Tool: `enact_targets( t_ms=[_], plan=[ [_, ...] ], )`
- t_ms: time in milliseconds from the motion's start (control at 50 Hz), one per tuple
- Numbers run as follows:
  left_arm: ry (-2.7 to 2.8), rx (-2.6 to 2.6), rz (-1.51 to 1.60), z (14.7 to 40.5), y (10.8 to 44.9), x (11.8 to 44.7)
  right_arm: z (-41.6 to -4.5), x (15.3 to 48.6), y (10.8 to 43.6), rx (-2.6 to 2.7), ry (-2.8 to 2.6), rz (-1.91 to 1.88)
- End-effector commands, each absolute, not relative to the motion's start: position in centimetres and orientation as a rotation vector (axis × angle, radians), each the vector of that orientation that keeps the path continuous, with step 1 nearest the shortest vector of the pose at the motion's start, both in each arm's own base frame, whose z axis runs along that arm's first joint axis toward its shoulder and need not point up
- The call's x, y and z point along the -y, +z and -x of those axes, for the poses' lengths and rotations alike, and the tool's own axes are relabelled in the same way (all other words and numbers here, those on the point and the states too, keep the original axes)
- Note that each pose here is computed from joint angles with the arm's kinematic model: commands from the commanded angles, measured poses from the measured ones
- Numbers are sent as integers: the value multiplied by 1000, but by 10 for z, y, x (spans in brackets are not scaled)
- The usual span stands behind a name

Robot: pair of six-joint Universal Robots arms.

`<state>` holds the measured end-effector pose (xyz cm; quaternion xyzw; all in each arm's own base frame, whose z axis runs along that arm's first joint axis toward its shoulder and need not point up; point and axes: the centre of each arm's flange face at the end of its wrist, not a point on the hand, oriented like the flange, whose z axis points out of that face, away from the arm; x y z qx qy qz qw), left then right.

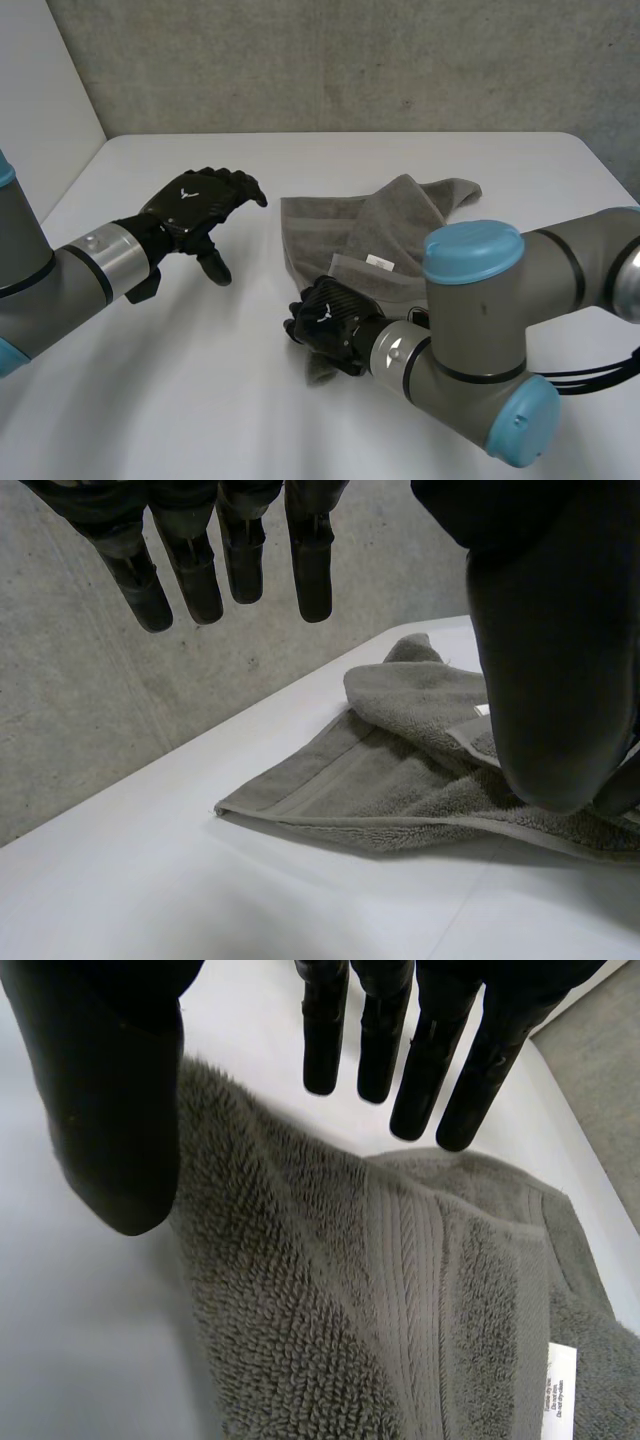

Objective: Fold the towel.

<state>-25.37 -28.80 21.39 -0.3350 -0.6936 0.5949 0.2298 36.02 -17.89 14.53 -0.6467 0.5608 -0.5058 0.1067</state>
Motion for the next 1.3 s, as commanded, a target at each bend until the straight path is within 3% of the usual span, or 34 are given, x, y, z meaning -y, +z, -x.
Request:
enact_targets(
  t_ms=[20,220,320,380,480,640,860,1060,1200,1300],
  plan=[
    [1642,1905,921,254,215,288,-365,182,131,-1628,-1491,1982],
    [1639,1900,928,255,215,287,-364,191,135,-1648,-1528,1988],
    [1644,1878,941,260,215,288,-359,189,177,-1628,-1659,1889],
    [1649,1869,947,262,214,288,-355,191,186,-1643,-1689,1829],
    [1635,1809,1000,284,203,289,-329,216,220,-1758,-1843,1468],
    [1565,1800,1028,312,173,302,-293,234,237,-1891,-1845,1135],
    [1455,1788,1016,345,142,301,-267,227,258,-1894,-1936,1028],
    [1555,1896,938,349,126,326,-256,216,268,-1897,-1969,999],
    [1544,1951,919,344,141,321,-247,208,265,-1976,-1844,1046],
    [1461,1956,943,329,185,292,-237,206,270,-2048,-1694,1177]
  ],
)
